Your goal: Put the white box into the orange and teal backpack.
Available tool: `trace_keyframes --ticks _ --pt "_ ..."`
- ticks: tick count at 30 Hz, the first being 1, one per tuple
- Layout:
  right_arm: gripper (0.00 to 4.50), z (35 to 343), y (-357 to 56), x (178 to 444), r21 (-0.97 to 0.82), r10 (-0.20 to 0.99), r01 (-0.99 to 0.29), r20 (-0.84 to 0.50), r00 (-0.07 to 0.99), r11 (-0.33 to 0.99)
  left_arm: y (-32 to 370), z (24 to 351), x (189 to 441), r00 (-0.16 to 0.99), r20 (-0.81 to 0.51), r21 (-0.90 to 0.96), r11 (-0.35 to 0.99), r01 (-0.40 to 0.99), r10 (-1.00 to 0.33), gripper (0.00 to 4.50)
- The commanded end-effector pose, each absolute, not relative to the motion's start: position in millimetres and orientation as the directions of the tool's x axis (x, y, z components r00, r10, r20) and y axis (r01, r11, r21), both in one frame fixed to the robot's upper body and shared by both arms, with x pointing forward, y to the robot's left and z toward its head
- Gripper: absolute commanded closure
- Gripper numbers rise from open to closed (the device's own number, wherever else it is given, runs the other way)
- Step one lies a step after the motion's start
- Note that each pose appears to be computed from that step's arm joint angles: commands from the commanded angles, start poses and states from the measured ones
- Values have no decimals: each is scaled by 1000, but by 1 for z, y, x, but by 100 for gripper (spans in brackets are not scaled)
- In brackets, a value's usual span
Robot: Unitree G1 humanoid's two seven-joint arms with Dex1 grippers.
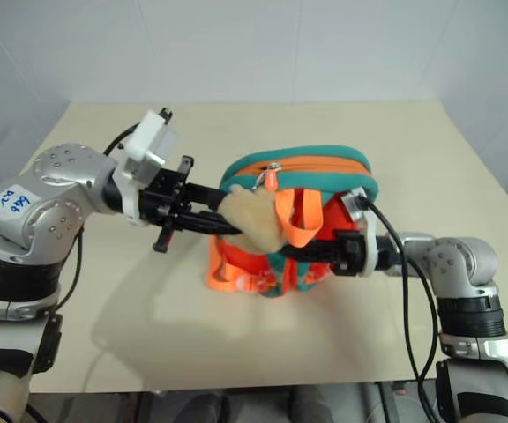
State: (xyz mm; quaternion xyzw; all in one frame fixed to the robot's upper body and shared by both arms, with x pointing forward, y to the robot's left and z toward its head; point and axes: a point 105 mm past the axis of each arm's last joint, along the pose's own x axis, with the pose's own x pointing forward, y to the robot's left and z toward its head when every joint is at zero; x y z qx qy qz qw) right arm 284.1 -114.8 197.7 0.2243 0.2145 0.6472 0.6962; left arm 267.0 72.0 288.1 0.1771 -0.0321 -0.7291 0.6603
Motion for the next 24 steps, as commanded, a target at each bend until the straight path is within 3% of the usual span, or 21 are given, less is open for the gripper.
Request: trace_keyframes --ticks 1,10,15,19,24 --pt "318 203 -114 281 572 998 -819 16 60 40 91 308 268 -17 -201 342 -86 936 -979 394" --pt "318 203 -115 279 574 998 -817 15 63 43 149 315 276 108 -278 251 37 967 -954 394" --pt "318 203 -115 278 575 998 -817 16 65 44 166 323 283 150 -246 218 96 971 -958 394" --pt "318 203 -115 277 575 997 -817 19 68 45 177 311 286 166 -291 147 128 981 -942 394" --pt "318 202 -115 275 576 997 -816 21 75 49 200 269 300 226 -402 54 224 973 -887 394"
